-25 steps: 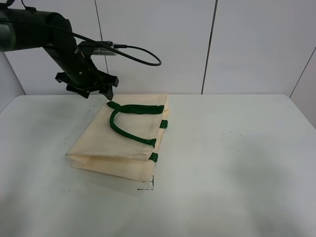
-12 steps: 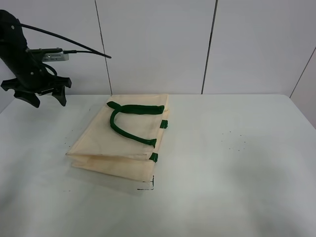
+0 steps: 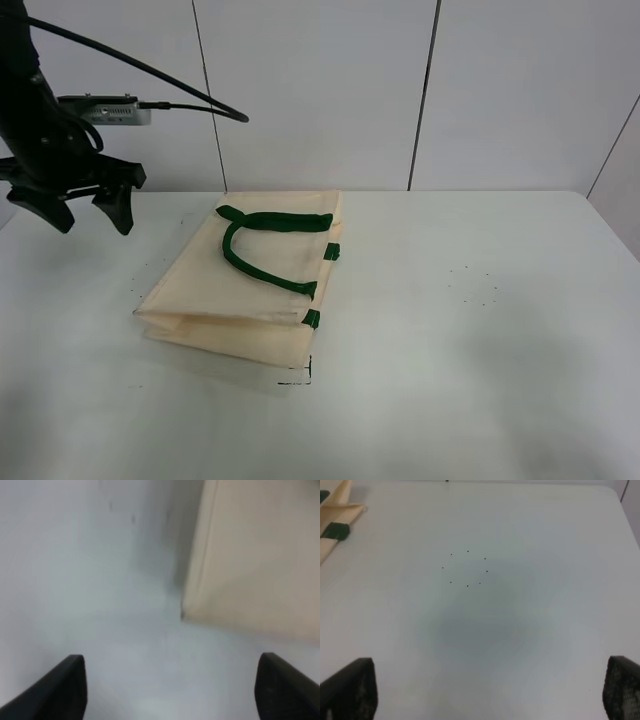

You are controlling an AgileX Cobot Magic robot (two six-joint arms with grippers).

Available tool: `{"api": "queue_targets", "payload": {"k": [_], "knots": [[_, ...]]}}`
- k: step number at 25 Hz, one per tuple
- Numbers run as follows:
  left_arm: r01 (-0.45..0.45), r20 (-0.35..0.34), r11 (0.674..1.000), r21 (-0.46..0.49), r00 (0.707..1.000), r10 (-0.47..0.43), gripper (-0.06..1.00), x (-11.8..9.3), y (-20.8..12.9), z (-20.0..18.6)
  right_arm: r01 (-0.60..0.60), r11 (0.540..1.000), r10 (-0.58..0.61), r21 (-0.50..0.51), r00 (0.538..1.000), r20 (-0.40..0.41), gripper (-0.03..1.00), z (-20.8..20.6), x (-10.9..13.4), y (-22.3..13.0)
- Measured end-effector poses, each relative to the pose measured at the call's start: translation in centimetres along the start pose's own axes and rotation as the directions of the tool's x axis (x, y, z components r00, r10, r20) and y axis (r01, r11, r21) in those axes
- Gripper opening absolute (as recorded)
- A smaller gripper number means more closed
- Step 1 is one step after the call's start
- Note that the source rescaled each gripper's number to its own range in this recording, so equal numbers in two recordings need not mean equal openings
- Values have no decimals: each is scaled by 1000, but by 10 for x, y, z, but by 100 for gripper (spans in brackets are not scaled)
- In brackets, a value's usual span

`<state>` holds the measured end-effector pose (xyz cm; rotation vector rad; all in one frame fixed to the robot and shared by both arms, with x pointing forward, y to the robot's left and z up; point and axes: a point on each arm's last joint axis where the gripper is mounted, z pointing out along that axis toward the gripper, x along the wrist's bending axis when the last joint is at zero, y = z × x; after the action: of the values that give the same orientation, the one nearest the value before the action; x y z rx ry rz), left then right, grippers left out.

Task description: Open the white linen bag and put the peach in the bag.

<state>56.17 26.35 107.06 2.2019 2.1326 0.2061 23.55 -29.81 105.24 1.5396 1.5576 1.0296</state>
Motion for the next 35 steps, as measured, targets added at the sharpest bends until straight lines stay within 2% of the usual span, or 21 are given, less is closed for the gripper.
{"api": "queue_targets", "payload": {"k": [6, 10, 12, 18, 20, 25, 30, 35], "knots": [[-3, -7, 999, 38, 1000, 3, 92, 9, -82, -8, 0, 1000, 0, 0, 1000, 0, 100, 0, 0, 0], [-47, -5, 998, 40, 999, 47, 92, 15, -145, -3, 0, 1000, 0, 0, 1000, 0, 100, 0, 0, 0], [-60, -3, 998, 15, 998, 60, 92, 17, -172, 3, 0, 1000, 0, 0, 1000, 0, 100, 0, 0, 0], [-97, 5, 980, -172, 995, 99, 91, 22, -240, 12, 1, 1000, -1, 0, 1000, 0, 100, 0, 0, 0], [-94, 27, 967, -238, 994, 103, 91, 22, -254, 11, 1, 1000, -1, 0, 1000, 0, 100, 0, 0, 0], [-88, 33, 903, -421, 993, 112, 91, 24, -278, -4, 1, 1000, -1, 0, 1000, 0, 100, 0, 0, 0], [-73, 30, 854, -515, 994, 103, 91, 26, -293, -9, 1, 1000, -1, 0, 1000, 0, 100, 0, 0, 0], [7, 15, 813, -582, 1000, 2, 91, 29, -305, -13, 1, 1000, -1, 0, 1000, 0, 100, 0, 0, 0]]}}
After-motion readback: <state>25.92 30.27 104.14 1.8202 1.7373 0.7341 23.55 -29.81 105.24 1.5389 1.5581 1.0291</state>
